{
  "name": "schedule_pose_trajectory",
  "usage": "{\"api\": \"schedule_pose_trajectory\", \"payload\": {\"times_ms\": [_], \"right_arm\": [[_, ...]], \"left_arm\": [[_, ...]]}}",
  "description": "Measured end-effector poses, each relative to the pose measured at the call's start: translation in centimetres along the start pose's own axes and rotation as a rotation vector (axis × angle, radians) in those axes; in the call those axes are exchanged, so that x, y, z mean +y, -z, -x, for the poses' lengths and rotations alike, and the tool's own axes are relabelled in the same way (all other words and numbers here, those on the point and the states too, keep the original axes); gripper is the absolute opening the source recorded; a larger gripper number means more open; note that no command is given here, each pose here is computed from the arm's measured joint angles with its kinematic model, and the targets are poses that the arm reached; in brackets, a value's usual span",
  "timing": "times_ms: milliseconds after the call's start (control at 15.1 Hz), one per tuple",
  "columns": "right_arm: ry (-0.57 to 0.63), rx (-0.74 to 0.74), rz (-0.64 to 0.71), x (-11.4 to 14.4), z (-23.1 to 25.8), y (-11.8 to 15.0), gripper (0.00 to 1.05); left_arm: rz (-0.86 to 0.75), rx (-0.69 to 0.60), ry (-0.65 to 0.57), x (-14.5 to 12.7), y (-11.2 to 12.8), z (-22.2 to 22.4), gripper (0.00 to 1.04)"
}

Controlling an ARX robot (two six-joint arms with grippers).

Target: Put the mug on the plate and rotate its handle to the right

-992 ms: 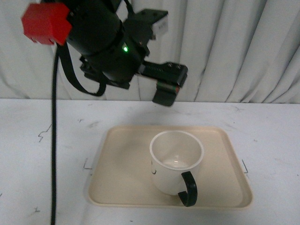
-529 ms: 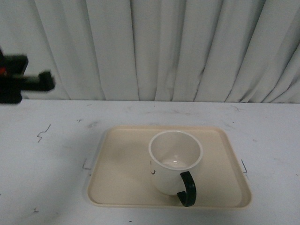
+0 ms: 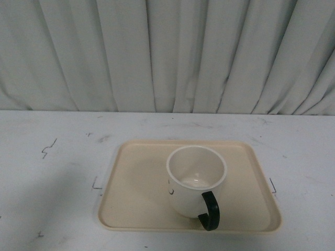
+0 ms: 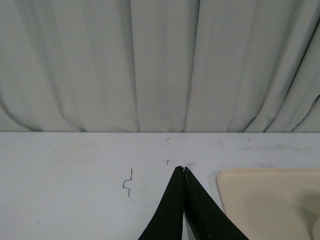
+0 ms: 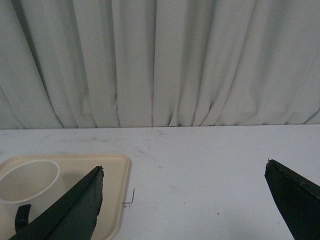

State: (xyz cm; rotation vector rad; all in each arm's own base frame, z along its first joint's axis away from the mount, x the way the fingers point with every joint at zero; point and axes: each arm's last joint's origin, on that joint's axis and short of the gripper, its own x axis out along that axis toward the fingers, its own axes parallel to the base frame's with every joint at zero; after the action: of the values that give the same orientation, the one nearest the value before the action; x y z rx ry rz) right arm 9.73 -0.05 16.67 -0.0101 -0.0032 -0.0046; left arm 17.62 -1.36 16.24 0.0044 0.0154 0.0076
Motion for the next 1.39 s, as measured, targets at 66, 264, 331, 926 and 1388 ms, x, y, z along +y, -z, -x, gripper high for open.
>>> {"api": "schedule_pose_trajectory", "payload": {"times_ms": [66,264,331,926,1388], "right_arm": [[0.0,0.0,0.0,0.0,0.0,0.0,0.98],[0.0,0.0,0.0,0.0,0.0,0.0,0.98],[0.0,0.0,0.0,0.0,0.0,0.0,0.98],[0.0,0.0,0.0,0.0,0.0,0.0,0.98],[0.0,0.0,0.0,0.0,0.0,0.0,0.98]], "left_arm": [[-0.001,0.009,0.004,0.2,0.2,0.6,0.02],[0.001,-0.002,0.003,1.3,-0.1,1.7,0.02],[0.003,-0.006,-0.012,1.5,-0.1,2.1,0.02],[0.003,-0.021,0.008,1.4,-0.5,4.9,0.02],[0.003,-0.026,0.008,1.4,-0.6,6.3,0.02]]}}
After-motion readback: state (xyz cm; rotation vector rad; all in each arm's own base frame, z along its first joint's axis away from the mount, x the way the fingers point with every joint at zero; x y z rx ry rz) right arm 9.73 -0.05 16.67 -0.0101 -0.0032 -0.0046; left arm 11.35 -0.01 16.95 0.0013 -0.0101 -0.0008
